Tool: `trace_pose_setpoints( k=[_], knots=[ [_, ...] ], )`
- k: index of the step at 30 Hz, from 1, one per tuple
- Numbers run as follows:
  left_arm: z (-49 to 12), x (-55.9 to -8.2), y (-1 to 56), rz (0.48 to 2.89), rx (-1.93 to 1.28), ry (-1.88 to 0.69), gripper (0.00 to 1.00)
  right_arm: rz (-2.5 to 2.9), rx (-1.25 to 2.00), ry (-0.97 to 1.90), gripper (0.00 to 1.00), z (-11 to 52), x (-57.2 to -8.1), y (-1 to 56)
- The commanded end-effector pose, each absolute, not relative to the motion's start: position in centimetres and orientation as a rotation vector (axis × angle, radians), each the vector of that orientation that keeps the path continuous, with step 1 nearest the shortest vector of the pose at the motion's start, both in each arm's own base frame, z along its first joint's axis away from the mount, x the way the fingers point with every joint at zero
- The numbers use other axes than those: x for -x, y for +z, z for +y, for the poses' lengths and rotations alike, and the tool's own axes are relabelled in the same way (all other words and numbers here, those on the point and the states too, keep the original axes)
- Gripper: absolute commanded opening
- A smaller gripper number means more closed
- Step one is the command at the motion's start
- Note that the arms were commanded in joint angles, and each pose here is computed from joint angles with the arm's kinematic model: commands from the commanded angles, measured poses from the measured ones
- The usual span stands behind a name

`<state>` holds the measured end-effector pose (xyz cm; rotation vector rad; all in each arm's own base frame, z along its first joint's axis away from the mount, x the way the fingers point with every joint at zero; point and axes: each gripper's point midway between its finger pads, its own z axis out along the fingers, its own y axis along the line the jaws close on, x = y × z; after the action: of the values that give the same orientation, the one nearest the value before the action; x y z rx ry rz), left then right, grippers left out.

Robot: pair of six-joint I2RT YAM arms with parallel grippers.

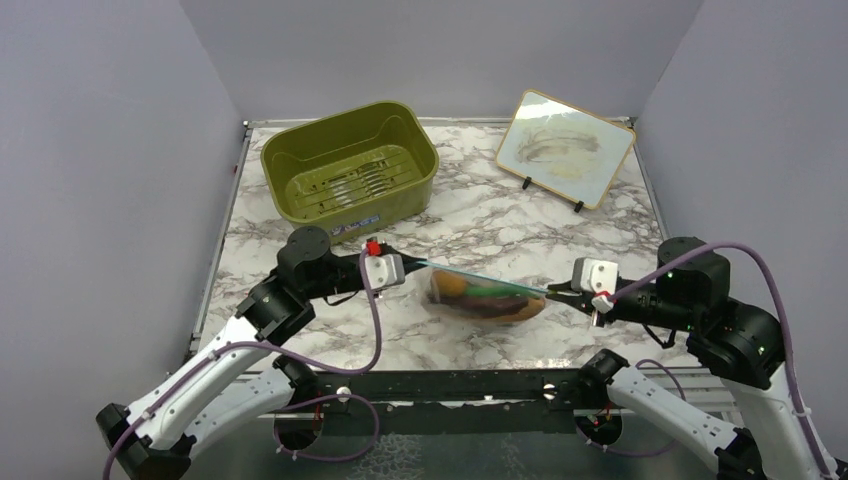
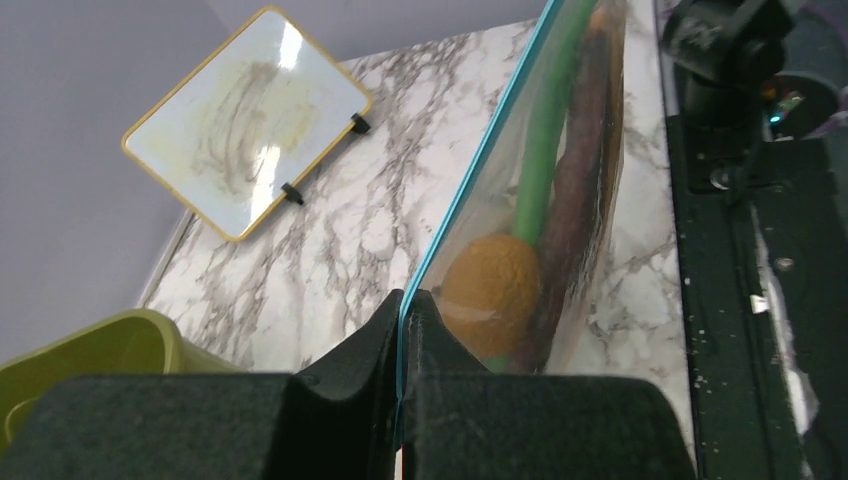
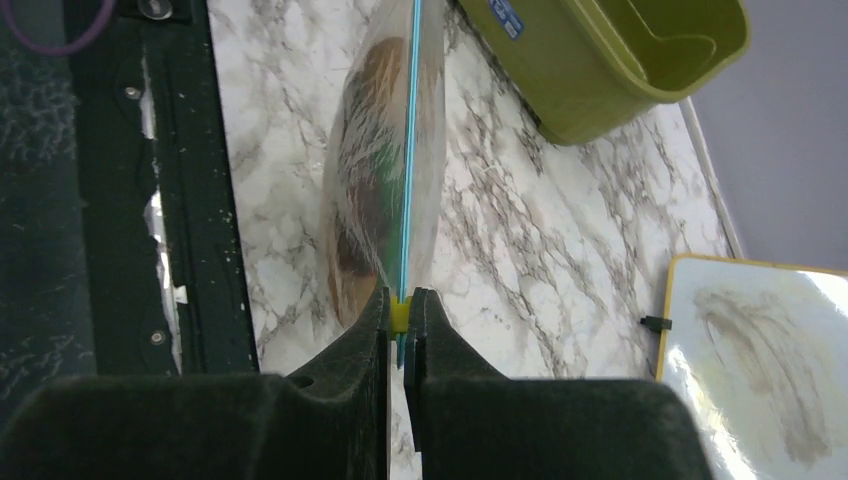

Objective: Place the food in the zip-top bag and seal the zipper
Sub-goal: Place the zipper food storage bag at the center of the board.

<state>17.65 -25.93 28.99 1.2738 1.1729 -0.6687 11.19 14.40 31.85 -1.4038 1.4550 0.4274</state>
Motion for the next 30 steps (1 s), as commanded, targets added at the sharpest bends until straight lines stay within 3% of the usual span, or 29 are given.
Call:
trace_pose_setpoints(
  k=[1,9,16,20,30],
  knots=[
    [-24.0,-16.0,30.0,1.208,-1.225,-0.717,0.00,1.500,1.457,0.536,0.01,13.6,-7.9,30.4],
    [-26.3,-19.9,24.5,1.449,-1.173,-0.758,0.00,1.619,1.386,0.186,0.01,13.7,-17.1,25.6],
    [-28.0,-24.8,21.6,1.620,-1.076,-0.693,0.05,1.711,1.350,0.081,0.01,14.4,-21.3,22.0],
    [-28.7,-26.1,22.0,1.627,-1.062,-0.679,0.14,1.748,1.310,0.083,0.01,14.7,-22.1,20.6],
    [-27.0,-29.2,23.8,1.689,-0.863,-0.531,0.58,1.794,1.075,-0.069,0.05,13.3,-25.5,21.8]
  ],
)
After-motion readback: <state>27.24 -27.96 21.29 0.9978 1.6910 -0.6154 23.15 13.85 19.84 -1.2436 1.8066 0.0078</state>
